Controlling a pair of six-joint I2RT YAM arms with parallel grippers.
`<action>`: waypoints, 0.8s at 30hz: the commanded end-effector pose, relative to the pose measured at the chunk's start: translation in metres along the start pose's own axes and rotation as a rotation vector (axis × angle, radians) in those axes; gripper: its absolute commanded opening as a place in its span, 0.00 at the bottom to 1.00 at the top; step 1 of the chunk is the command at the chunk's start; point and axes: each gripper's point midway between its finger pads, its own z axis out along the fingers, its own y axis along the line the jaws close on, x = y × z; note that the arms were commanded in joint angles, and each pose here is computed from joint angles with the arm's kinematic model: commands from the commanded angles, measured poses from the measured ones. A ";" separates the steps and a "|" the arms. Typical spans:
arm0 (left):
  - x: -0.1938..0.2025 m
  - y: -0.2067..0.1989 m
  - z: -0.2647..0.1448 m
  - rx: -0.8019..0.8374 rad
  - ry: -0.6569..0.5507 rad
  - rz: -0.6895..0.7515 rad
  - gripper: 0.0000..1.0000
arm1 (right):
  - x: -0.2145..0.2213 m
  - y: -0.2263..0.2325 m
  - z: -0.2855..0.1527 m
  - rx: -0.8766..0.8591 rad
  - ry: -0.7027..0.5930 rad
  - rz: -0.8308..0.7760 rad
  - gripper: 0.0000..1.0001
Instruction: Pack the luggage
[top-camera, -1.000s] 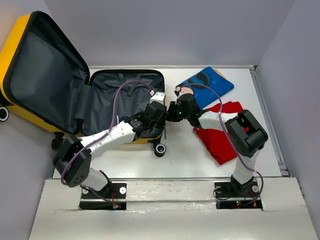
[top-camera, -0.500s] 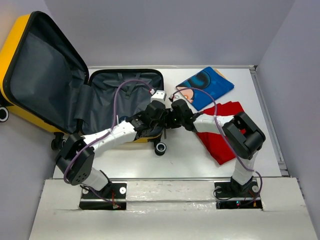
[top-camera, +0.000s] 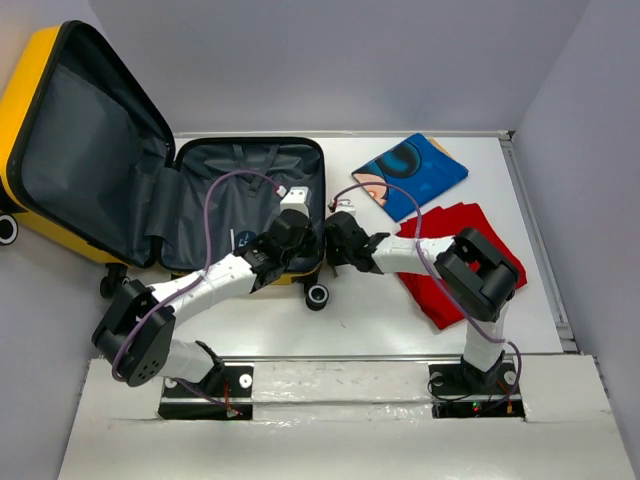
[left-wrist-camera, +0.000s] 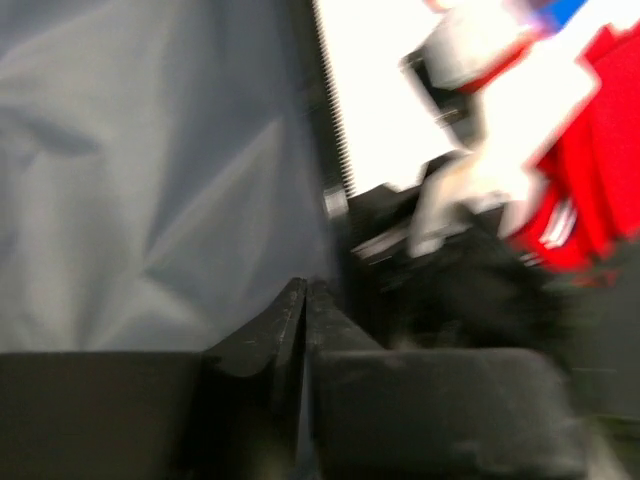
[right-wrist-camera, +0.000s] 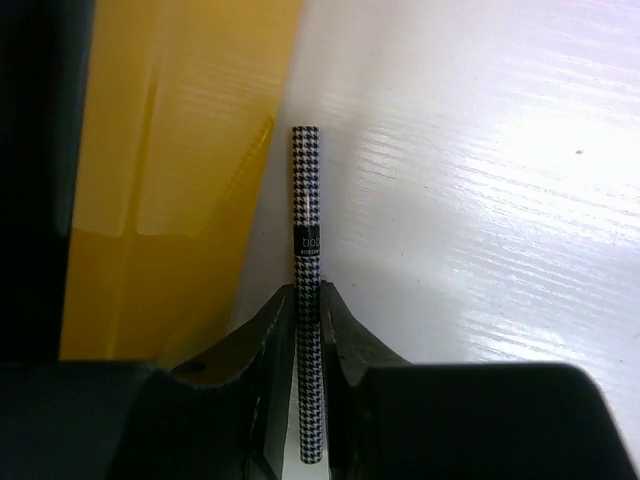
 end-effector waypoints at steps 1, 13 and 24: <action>-0.002 0.026 -0.011 -0.073 -0.031 -0.023 0.25 | 0.038 -0.043 -0.006 0.198 0.071 -0.007 0.20; -0.089 -0.006 -0.103 0.130 -0.278 -0.124 0.84 | 0.027 -0.050 -0.041 0.195 0.029 0.024 0.07; -0.102 -0.025 -0.182 0.346 -0.287 -0.157 0.99 | -0.089 0.002 -0.165 -0.106 -0.275 0.059 0.07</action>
